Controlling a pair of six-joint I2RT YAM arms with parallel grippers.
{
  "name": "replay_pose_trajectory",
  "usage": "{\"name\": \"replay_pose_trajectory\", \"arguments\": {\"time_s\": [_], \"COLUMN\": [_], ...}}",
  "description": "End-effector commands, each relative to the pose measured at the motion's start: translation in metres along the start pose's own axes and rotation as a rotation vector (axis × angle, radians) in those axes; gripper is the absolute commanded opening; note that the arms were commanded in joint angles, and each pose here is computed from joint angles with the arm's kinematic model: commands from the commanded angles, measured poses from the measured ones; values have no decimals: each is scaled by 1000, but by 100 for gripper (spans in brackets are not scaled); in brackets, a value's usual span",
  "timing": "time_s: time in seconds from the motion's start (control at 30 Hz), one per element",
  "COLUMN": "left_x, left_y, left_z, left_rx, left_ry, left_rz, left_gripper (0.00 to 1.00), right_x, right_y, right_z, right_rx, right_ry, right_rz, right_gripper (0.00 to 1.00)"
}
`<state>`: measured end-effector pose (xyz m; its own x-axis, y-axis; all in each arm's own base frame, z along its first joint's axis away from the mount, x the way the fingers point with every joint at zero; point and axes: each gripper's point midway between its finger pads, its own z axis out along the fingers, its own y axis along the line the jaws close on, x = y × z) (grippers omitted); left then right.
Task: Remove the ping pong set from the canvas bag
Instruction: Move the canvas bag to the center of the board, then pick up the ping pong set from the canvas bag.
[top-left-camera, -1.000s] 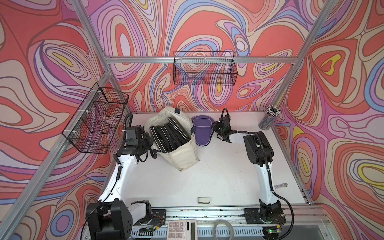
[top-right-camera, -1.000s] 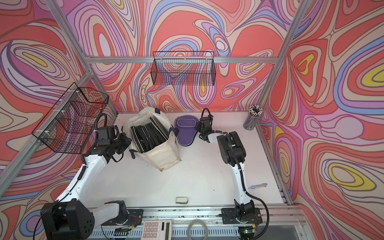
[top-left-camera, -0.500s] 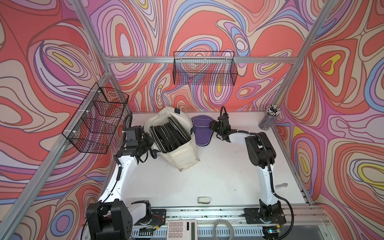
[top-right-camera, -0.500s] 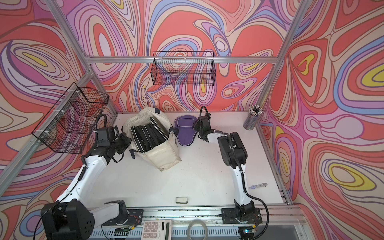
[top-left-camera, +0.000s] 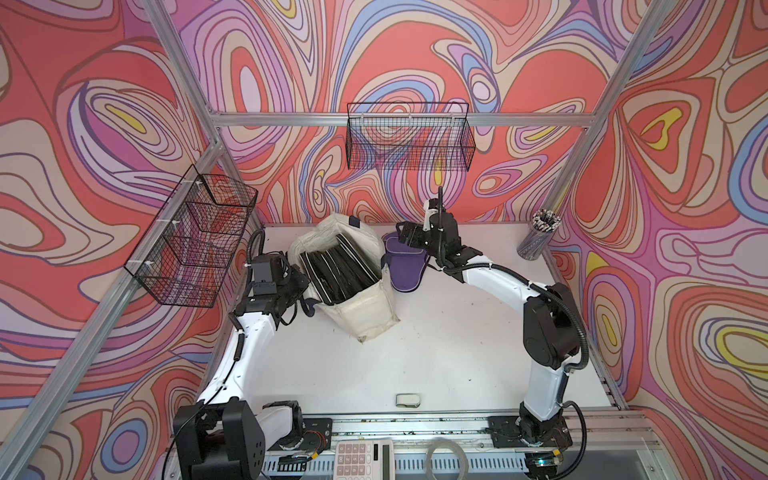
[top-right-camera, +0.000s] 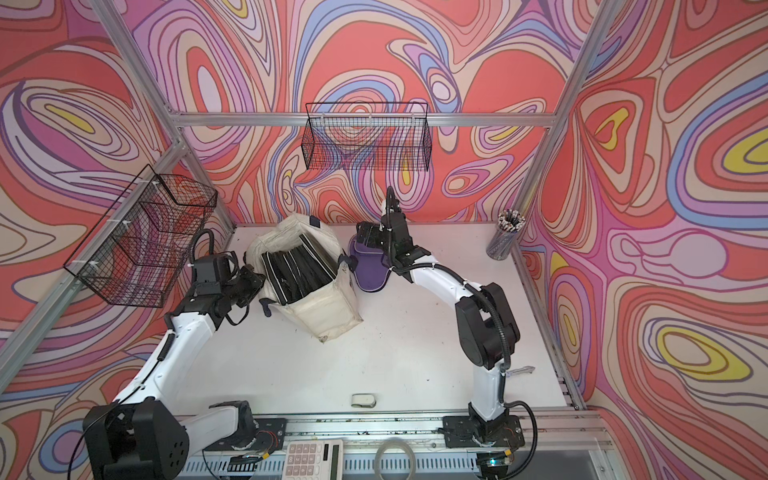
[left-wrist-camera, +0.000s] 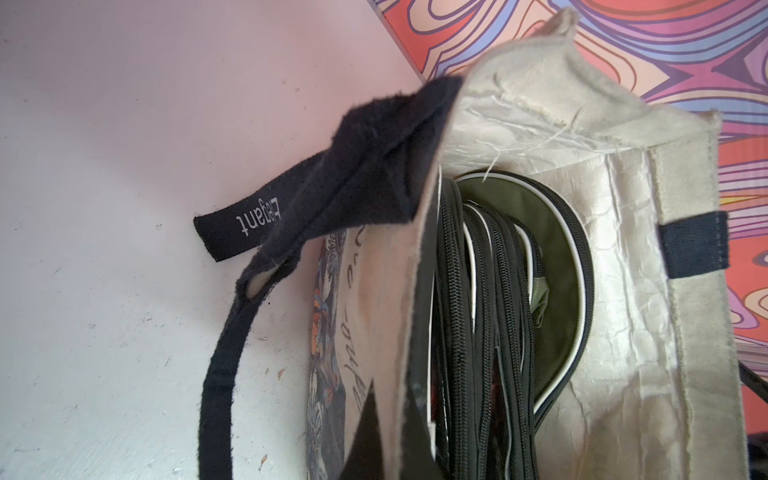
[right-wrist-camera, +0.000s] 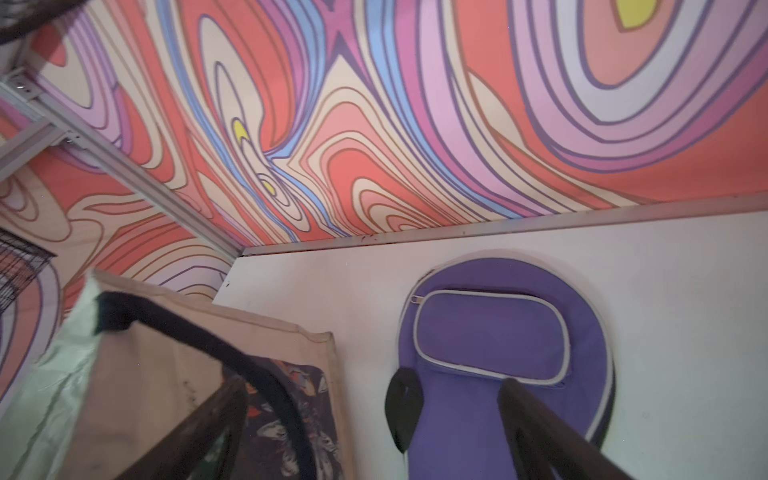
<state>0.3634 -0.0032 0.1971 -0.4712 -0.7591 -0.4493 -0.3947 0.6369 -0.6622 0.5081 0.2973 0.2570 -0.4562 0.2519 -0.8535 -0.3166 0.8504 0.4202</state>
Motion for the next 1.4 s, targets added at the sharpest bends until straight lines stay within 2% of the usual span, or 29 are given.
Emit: {"name": "replay_pose_trajectory", "arguments": {"time_s": [0.0, 0.17, 0.27, 0.47, 0.77, 1.07, 1.37], "left_x": [-20, -15, -14, -15, -14, -10, -8], "left_y": [-18, -17, -16, -17, -20, -20, -18], "left_z": [-9, -5, -5, -5, -2, -2, -2], "left_rx": [82, 94, 96, 97, 116, 128, 132], "left_ry": [-85, -70, -69, -70, -60, -48, -52], "left_rz": [14, 7, 9, 19, 23, 28, 33], "left_gripper": [0, 0, 0, 0, 0, 0, 0], "right_x": [-15, -19, -10, 19, 59, 87, 94], "right_y": [48, 113, 142, 174, 173, 141, 111], "right_z": [-23, -42, -42, -30, 7, 38, 61], "right_rx": [-62, -155, -193, -245, -216, -76, 17], "right_ry": [4, 11, 48, 148, 293, 333, 331], "right_rz": [-124, -245, -309, -382, -444, -505, -505], "right_gripper": [98, 98, 98, 94, 91, 90, 79]}}
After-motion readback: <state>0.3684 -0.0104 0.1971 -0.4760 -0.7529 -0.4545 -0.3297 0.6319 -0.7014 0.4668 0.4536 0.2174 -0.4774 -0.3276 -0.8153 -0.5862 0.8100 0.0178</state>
